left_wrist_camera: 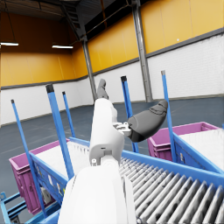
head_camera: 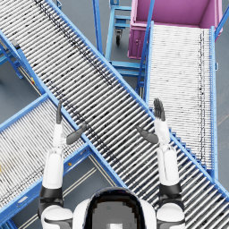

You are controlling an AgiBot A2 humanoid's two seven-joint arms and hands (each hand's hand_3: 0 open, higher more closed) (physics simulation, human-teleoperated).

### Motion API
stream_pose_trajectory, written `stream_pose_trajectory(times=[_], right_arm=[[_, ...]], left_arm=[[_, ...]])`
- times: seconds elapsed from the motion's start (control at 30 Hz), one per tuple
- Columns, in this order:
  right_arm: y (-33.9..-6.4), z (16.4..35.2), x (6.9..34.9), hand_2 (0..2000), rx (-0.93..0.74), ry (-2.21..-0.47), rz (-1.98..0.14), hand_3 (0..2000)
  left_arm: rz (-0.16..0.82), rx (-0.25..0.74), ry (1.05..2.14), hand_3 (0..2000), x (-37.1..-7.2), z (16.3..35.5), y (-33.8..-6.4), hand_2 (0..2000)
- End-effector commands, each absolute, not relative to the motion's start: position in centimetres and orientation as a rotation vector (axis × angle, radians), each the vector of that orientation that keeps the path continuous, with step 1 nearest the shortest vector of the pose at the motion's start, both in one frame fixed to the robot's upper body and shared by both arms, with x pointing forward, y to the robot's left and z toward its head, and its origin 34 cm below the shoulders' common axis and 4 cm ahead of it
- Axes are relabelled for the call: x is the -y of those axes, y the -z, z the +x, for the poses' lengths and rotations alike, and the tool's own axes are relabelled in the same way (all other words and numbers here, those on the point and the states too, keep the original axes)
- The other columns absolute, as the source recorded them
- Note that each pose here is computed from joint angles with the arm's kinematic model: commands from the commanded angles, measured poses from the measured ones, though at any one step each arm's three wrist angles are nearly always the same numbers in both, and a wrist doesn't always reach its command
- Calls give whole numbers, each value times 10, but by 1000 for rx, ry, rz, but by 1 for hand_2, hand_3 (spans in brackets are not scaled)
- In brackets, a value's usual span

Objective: Pick up the oil and place it on the left assembly line, put the cola on the right, and keep Sprite still

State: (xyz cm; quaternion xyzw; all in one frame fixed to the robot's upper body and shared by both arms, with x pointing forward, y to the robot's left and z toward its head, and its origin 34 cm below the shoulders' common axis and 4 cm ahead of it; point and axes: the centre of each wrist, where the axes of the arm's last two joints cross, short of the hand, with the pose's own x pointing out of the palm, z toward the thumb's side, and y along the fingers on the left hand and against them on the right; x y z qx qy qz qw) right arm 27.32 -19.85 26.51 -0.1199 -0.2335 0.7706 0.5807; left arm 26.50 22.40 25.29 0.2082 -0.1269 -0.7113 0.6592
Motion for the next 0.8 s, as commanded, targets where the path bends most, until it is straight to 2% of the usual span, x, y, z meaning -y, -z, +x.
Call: stream_pose_trajectory(times=[0.03, 0.23, 0.27, 0.3, 0.47, 0.8], right_arm=[[-262, 272, 199, 0, 530, -1817, -268, 0], [-241, 261, 200, 0, 434, -1915, -188, 0], [-234, 258, 201, 0, 403, -1945, -160, 0], [-233, 257, 201, 0, 395, -1952, -153, 0], [-229, 255, 201, 0, 379, -1968, -138, 0], [-229, 255, 201, 0, 376, -1971, -134, 0]], left_arm=[[436, 299, 1628, 0, -222, 264, -251, 0], [215, 359, 1727, 0, -208, 258, -237, 0], [141, 375, 1754, 0, -204, 256, -232, 0], [122, 379, 1760, 0, -203, 256, -231, 0], [83, 386, 1774, 0, -201, 255, -229, 0], [74, 388, 1777, 0, -201, 255, -229, 0]])
